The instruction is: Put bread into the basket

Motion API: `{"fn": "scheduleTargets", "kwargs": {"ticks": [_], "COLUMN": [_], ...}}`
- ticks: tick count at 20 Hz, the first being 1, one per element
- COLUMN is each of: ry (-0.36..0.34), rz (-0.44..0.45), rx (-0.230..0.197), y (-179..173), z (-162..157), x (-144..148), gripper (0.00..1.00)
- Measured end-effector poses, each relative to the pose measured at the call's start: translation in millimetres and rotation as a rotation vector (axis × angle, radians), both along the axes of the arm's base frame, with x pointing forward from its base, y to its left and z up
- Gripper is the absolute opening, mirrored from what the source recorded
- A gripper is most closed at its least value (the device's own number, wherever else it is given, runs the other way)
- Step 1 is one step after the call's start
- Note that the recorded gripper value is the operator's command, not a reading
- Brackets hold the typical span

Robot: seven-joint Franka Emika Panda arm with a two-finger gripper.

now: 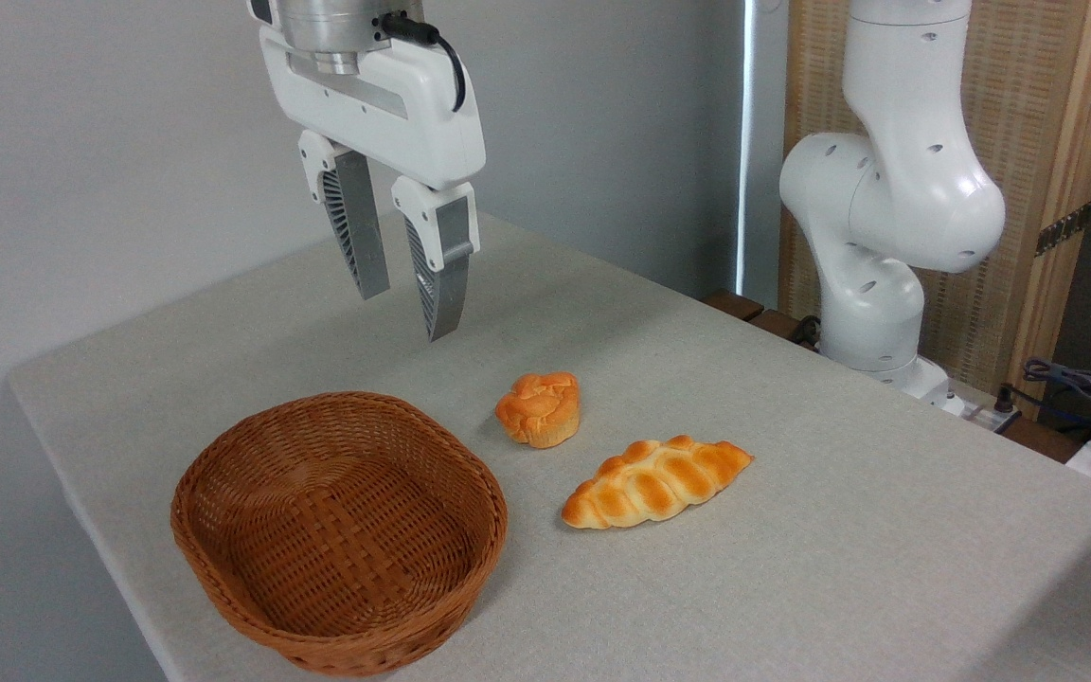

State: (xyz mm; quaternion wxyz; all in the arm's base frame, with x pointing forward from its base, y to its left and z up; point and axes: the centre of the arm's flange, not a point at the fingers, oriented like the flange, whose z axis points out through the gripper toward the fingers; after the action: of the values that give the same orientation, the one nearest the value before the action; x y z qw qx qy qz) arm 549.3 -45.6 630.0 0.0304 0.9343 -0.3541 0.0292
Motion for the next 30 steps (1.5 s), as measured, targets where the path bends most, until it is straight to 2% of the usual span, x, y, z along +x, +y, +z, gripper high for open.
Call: {"fn": "scheduleTargets", "kwargs": {"ticks": [22,25,30], "ry": [0.001,0.023,0.088], "rz": [0.001,-0.019,-0.094], "rx": [0.0,0.001,0.012], "y": [0.6,-10.2,-50.8], "z": [-0.6,-10.6,-40.8], "x": [0.0,-2.0,-16.6], "gripper": [1.0,1.0,1.0]}}
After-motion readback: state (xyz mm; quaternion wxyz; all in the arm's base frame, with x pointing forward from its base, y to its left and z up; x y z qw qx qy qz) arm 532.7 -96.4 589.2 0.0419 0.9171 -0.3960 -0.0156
